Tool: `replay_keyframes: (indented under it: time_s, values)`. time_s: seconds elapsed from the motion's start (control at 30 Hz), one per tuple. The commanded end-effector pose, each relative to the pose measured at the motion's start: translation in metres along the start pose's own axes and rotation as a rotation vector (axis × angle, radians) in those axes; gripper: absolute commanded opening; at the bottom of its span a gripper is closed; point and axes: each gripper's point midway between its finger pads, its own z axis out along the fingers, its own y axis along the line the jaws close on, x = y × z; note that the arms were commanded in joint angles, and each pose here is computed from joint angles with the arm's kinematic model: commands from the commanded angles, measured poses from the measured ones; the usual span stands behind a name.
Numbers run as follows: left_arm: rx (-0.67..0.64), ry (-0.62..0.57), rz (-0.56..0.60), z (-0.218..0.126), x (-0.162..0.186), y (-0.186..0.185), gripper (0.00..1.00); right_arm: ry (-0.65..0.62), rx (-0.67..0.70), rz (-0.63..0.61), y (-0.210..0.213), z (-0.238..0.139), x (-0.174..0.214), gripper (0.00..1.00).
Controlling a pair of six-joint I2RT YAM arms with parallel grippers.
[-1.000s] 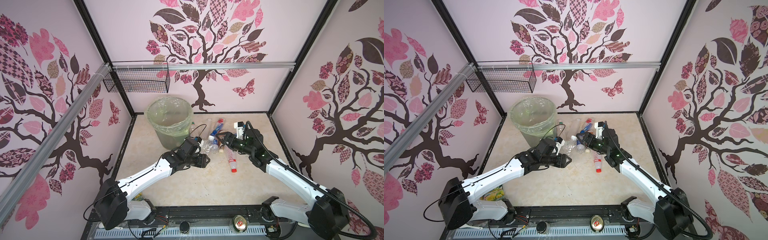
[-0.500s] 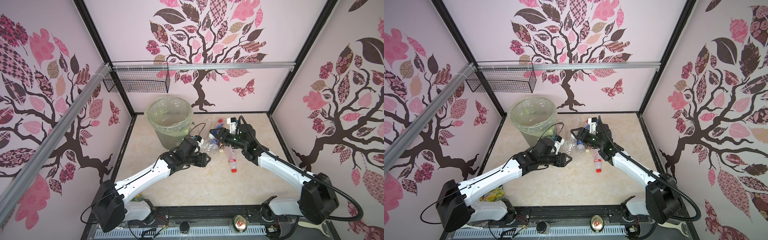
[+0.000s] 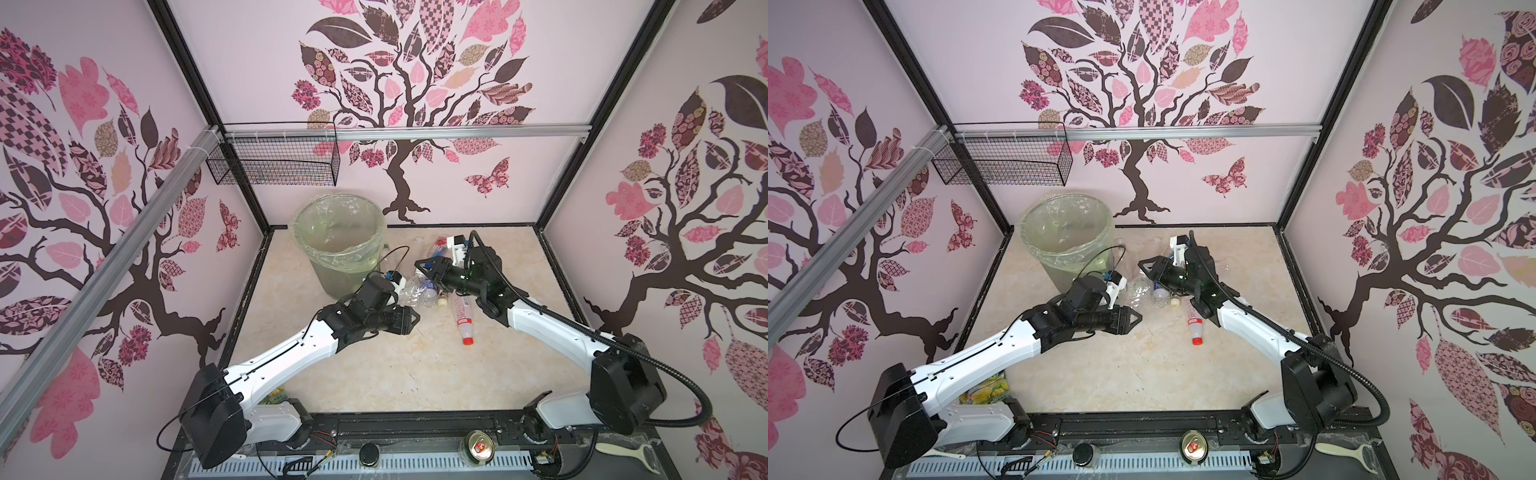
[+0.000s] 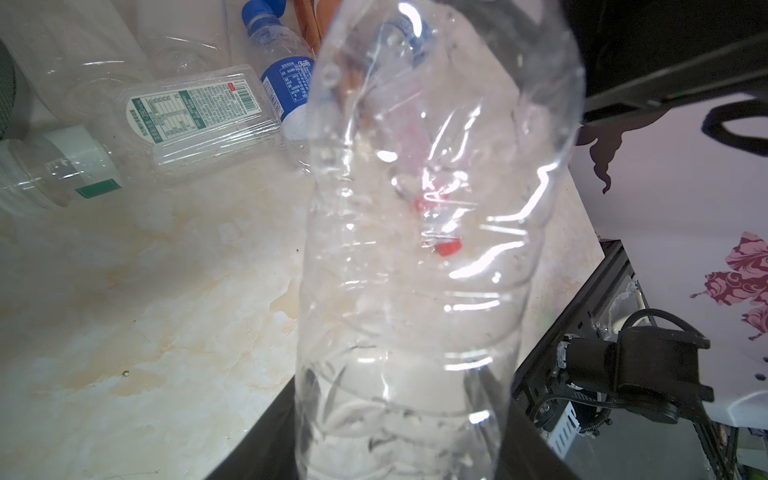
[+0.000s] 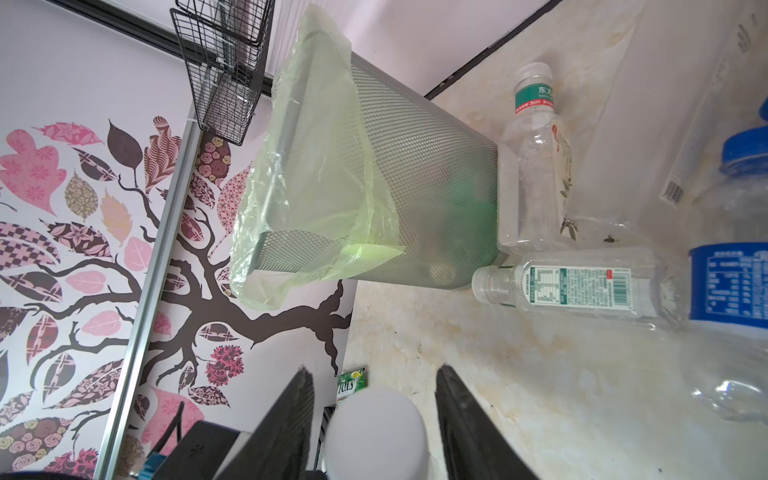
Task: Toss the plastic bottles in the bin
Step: 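Close right gripper on the white cap of the clear bottle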
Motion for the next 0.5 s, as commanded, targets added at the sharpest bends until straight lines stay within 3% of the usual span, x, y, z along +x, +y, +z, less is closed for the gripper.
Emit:
replay_keyframes:
  time_s: [0.0, 0.27, 0.47]
  values:
    - [-0.002, -0.027, 0.007, -0.0069, -0.0050, -0.0020, 0.58, -0.002, -0.039, -0.031, 0.0172, 0.0052, -0.0034, 0.44]
    - [-0.014, -0.049, -0.001, -0.0102, -0.0107, -0.0018, 0.58, 0.014, -0.021, -0.034, 0.0118, 0.0053, 0.0054, 0.43]
    - [-0.010, -0.049, -0.009, -0.0100, -0.0114, -0.0028, 0.59, 0.013, -0.022, -0.035, 0.0122, 0.0039, 0.0055, 0.34]
